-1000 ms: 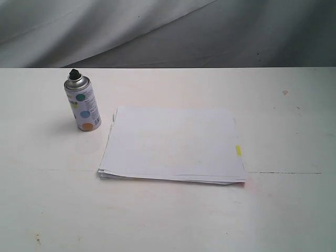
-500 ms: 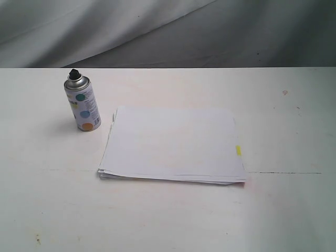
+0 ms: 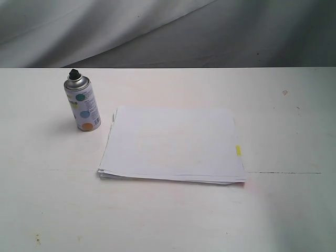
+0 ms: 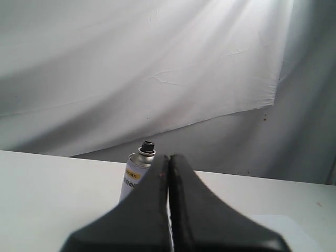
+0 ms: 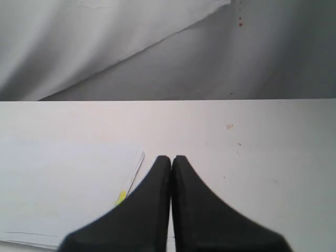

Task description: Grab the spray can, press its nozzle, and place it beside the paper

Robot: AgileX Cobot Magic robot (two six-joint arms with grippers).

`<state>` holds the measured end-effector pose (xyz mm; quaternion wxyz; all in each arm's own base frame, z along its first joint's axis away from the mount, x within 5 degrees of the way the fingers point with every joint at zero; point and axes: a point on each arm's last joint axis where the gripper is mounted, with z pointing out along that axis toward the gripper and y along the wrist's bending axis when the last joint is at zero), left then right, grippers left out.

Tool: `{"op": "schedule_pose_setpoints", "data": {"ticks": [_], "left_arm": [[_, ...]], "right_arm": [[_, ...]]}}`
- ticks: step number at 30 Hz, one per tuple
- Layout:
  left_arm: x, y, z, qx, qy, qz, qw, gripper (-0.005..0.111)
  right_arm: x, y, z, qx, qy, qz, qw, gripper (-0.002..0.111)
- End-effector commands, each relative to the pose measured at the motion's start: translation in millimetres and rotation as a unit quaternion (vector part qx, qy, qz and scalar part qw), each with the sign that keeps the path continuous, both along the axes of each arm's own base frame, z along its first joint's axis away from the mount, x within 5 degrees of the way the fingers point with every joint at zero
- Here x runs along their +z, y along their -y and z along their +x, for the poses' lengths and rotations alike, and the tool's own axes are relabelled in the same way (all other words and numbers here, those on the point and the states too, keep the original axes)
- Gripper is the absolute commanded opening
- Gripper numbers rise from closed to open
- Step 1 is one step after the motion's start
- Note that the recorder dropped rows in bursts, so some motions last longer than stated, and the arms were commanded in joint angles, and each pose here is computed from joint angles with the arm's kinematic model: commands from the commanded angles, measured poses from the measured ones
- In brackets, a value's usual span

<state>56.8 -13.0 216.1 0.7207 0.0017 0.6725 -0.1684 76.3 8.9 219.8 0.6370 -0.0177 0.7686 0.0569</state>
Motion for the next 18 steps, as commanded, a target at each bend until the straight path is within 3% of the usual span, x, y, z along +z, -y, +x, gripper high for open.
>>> {"op": "schedule_pose_setpoints", "data": {"ticks": [1,18], "left_arm": [[-0.7,-0.1,0.0,0.000,0.003,-0.003,1.000,0.000],[-0.7,-0.1,0.0,0.000,0.003,-0.003,1.000,0.000]], "right_arm": [[-10.4,0.7,-0.1,-0.003,-0.010,-0.002,1.000,0.000],[-29.2,1.5,-1.4,-0.004,-0.021,-0.020,1.000,0.000]]}}
